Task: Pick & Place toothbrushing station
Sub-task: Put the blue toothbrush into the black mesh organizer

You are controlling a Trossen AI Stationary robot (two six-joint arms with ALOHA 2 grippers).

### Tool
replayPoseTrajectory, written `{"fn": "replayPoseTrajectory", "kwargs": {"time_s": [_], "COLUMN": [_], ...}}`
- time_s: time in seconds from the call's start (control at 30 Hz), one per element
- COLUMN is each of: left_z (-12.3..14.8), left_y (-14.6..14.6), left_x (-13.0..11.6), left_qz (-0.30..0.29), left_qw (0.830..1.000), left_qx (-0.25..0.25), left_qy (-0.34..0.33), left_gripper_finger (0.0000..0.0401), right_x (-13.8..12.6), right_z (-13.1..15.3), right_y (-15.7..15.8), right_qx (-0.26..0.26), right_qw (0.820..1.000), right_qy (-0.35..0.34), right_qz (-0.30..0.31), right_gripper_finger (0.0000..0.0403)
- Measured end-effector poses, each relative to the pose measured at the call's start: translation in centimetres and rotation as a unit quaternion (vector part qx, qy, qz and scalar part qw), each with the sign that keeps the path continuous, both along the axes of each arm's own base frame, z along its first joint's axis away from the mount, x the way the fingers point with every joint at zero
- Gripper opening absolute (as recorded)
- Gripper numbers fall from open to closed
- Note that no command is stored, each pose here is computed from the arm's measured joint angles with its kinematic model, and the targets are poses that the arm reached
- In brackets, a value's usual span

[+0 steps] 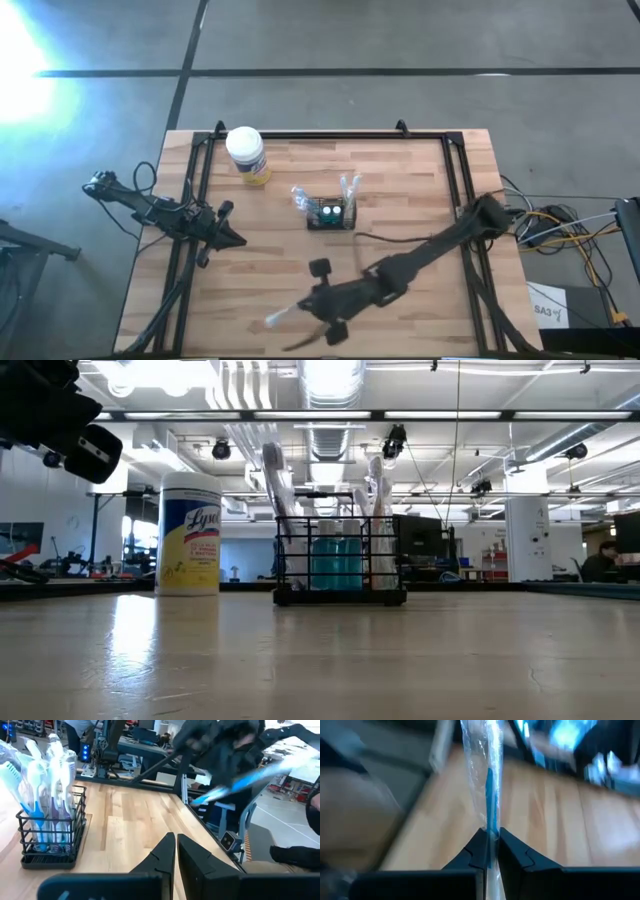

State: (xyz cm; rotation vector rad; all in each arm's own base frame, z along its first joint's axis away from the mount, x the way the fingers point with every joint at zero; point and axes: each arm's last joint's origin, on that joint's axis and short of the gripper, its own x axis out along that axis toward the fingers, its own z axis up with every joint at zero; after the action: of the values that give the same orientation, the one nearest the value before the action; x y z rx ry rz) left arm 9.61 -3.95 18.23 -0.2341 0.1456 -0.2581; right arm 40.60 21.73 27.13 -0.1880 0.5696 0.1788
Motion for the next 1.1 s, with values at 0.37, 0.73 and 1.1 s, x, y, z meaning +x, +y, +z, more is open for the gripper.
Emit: {"fn": "replayPoseTrajectory", "kwargs": {"time_s": [0.37, 0.73, 1.1], "left_z": [0.0, 0.0, 0.1], "left_y": [0.1, 0.1, 0.2], "left_x": [0.0, 0.0, 0.1], "left_qz": [0.022, 0.025, 0.033], "left_qw": [1.000, 1.000, 0.999], "left_qx": [0.005, 0.007, 0.021], "left_qy": [-0.001, -0.001, -0.012], "left_gripper_finger": [0.0023, 0.0023, 0.0023], "right_x": [-8.9, -15.8, -15.9], "right_z": [3.2, -1.1, -6.4], "right_y": [-4.9, -9.2, -10.0], "right_qx": [0.075, 0.116, 0.089], "right_qw": [0.964, 0.928, 0.918], "right_qy": [-0.254, -0.354, -0.387], "right_qz": [0.024, 0.006, -0.001], "right_gripper_finger": [0.0019, 0.0019, 0.0019]}}
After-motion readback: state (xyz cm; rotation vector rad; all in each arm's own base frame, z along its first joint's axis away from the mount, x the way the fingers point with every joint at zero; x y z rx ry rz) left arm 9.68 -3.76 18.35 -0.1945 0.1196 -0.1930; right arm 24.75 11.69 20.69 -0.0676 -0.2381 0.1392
